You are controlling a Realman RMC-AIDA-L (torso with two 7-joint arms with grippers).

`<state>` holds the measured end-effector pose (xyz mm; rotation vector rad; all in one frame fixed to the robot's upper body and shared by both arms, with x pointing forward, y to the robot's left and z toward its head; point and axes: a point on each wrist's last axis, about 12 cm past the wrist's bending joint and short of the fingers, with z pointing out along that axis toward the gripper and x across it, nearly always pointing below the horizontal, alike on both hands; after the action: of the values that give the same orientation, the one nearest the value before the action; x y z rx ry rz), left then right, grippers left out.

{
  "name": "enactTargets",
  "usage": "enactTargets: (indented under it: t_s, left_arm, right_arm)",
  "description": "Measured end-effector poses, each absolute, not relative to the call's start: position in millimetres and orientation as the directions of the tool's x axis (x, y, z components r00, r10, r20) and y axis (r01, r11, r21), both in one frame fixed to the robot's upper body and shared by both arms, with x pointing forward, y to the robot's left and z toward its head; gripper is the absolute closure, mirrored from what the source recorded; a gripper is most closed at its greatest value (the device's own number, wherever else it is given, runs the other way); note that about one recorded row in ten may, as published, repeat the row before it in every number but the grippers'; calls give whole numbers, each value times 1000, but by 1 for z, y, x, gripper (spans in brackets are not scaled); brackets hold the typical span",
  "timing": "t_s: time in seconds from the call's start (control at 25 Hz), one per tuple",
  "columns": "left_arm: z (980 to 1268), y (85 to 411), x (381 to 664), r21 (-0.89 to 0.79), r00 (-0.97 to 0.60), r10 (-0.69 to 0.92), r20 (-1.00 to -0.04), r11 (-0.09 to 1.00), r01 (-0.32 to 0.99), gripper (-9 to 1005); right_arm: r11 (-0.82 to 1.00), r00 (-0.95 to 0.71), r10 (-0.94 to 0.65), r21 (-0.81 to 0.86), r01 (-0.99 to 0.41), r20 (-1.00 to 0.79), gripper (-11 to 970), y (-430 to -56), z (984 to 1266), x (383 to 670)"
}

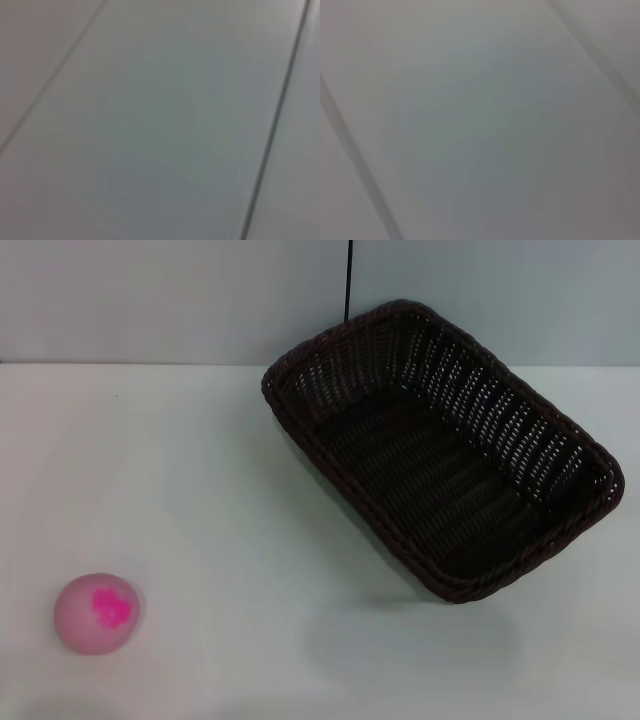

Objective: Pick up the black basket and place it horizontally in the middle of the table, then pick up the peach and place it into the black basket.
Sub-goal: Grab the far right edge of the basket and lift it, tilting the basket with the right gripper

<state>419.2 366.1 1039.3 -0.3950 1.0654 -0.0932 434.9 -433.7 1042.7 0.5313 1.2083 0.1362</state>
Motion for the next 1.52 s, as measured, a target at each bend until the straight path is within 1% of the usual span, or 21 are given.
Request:
enactTargets:
  t_s: [0.08, 0.2, 0.32, 0.48, 0.6, 0.76, 0.84, 0.96, 1.08, 1.32, 1.52]
  left_arm:
    - [1040, 365, 420, -344, 469, -271, -840, 936, -76, 137]
    - [1041, 363, 421, -301, 439, -269, -857, 954, -4, 137]
    - [1043, 361, 423, -257, 418, -257, -871, 965, 57, 138]
    - [1043, 360, 424, -249, 416, -255, -873, 966, 68, 139]
    - [1044, 360, 424, -251, 419, -258, -871, 965, 72, 138]
    - [1044, 359, 422, -256, 431, -262, -863, 964, 73, 137]
    - [1044, 359, 420, -258, 436, -263, -861, 964, 71, 137]
    - [1044, 359, 417, -259, 436, -261, -861, 964, 66, 138]
    - [1043, 360, 415, -260, 434, -260, -863, 964, 61, 138]
    - [1042, 359, 414, -259, 424, -263, -866, 963, 68, 138]
    - [1041, 359, 415, -263, 416, -265, -870, 963, 63, 139]
  right_arm:
    - [901, 317, 376, 424, 96, -871, 292, -434, 1049, 438]
    - [921, 226, 388, 381, -75, -893, 292, -442, 1070, 443]
    - [902, 132, 390, 350, -253, -911, 292, -454, 1102, 450]
    - [833, 18, 362, 314, -455, -932, 292, -466, 1146, 460]
    - [777, -62, 322, 301, -553, -945, 293, -466, 1176, 470]
    - [718, -138, 246, 276, -639, -959, 293, -461, 1216, 483]
    - [702, -188, 206, 278, -655, -960, 293, -456, 1227, 490]
    - [687, -288, 124, 291, -665, -950, 293, -446, 1241, 505]
    - [669, -403, 28, 317, -673, -915, 293, -431, 1246, 524]
    - [656, -578, -171, 346, -671, -798, 294, -404, 1243, 553]
    - [638, -637, -293, 350, -686, -713, 294, -384, 1233, 566]
